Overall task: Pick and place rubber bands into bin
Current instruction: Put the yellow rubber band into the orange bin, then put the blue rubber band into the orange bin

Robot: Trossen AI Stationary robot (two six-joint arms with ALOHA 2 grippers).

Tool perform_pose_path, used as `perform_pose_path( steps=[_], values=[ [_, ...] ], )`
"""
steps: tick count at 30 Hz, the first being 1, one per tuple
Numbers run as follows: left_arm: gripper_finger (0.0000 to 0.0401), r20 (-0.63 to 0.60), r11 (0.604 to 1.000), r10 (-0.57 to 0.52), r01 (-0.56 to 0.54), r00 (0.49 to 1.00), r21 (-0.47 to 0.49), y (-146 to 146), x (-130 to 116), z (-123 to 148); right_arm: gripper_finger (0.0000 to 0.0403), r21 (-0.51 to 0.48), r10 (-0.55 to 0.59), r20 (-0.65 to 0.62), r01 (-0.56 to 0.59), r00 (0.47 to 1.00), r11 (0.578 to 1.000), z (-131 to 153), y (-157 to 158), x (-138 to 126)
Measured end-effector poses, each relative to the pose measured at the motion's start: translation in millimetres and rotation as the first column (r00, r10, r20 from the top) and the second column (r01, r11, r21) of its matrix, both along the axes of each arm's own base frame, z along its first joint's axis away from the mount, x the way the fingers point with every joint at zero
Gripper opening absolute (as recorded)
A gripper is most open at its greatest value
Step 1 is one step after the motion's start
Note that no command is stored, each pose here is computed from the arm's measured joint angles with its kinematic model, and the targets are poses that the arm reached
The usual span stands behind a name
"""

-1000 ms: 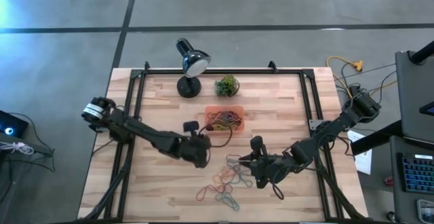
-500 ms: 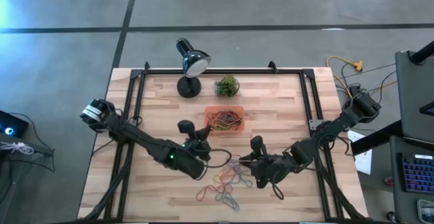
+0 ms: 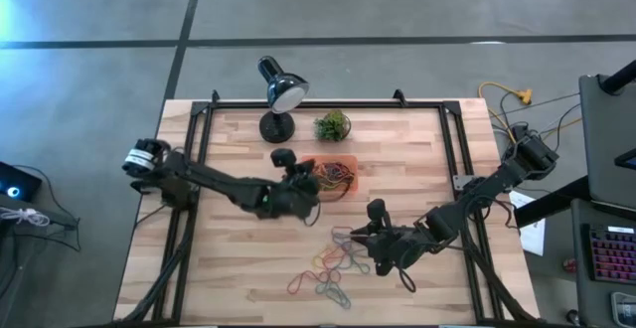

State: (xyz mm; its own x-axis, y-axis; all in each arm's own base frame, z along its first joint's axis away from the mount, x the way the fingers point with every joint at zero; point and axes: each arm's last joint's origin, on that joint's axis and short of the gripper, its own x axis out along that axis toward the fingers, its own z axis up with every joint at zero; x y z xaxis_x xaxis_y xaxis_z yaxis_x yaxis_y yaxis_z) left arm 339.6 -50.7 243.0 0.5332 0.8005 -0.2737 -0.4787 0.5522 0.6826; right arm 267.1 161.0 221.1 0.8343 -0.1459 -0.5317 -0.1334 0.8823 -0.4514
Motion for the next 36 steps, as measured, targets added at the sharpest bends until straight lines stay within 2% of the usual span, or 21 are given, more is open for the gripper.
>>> perform_pose_path(
  steps=[5,9,12,16,18,28,36],
  values=[
    [0.0,-0.014,0.99,-0.073,0.071,0.997,-0.121,21.9,5.1,-5.5,0.0056,-0.003,0.001,-0.002,-0.001,1.0,1.0,-0.2,-0.1,-0.1],
    [0.0,0.004,0.964,-0.113,0.11,0.994,-0.241,38.7,7.0,-10.6,0.0056,-0.007,0.0,-0.009,0.0,1.0,1.0,-0.8,-0.4,-0.6],
    [0.0,0.015,0.951,-0.115,0.114,0.993,-0.288,48.4,7.3,-12.9,0.0056,-0.007,0.0,-0.01,0.0,1.0,1.0,-0.8,-0.4,-0.6],
    [0.0,0.003,0.948,-0.115,0.11,0.993,-0.298,51.6,8.2,-16.7,0.0056,-0.003,-0.002,-0.009,0.002,1.0,1.0,-0.8,-0.4,-0.6],
    [0.0004,-0.001,0.937,-0.15,0.141,0.989,-0.32,50.5,8.7,-17.7,0.0056,-0.004,-0.002,-0.01,0.002,1.0,1.0,-0.9,-0.4,-0.6],
    [0.0077,-0.021,0.936,-0.147,0.133,0.989,-0.325,50.7,12.0,-25.4,0.0056,-0.002,-0.005,-0.012,0.005,1.0,1.0,-1.1,-0.5,-0.8],
    [0.0086,0.015,0.928,-0.165,0.16,0.986,-0.335,46.8,9.2,-16.4,0.0056,0.002,-0.01,-0.017,0.01,1.0,1.0,-1.6,-0.8,-1.2]
  ],
)
